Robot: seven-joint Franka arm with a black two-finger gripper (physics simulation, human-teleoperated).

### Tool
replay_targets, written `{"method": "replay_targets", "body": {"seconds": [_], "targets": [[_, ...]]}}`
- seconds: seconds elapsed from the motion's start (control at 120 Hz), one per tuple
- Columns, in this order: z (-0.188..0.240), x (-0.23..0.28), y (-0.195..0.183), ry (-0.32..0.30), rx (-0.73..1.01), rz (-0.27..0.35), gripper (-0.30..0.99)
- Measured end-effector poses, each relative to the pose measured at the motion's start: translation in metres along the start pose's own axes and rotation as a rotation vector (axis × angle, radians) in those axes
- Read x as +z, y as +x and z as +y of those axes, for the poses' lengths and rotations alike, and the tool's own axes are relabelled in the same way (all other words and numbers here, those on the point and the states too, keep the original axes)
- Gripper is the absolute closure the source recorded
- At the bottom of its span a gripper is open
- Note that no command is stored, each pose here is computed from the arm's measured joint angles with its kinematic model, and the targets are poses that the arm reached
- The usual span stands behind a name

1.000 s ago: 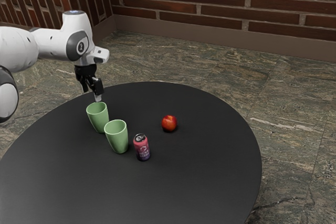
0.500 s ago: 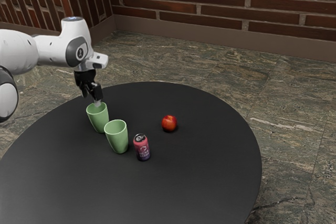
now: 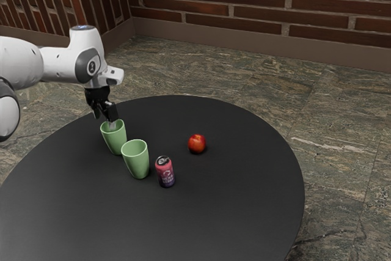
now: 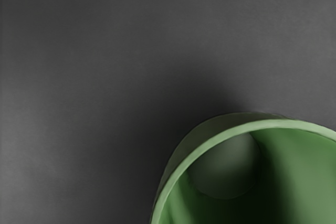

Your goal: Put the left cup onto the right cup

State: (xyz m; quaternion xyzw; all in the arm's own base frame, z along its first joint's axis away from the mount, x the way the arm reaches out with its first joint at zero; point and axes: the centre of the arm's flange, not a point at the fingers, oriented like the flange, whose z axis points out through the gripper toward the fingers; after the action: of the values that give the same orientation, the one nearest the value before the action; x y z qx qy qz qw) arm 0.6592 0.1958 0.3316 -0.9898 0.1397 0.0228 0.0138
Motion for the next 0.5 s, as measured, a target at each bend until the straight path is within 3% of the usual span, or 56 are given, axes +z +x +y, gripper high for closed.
{"method": "replay_targets", "body": {"seconds": [0.5], "targets": [[-0.004,0.01,0.0,0.0,-0.002,0.001,0.16]]}}
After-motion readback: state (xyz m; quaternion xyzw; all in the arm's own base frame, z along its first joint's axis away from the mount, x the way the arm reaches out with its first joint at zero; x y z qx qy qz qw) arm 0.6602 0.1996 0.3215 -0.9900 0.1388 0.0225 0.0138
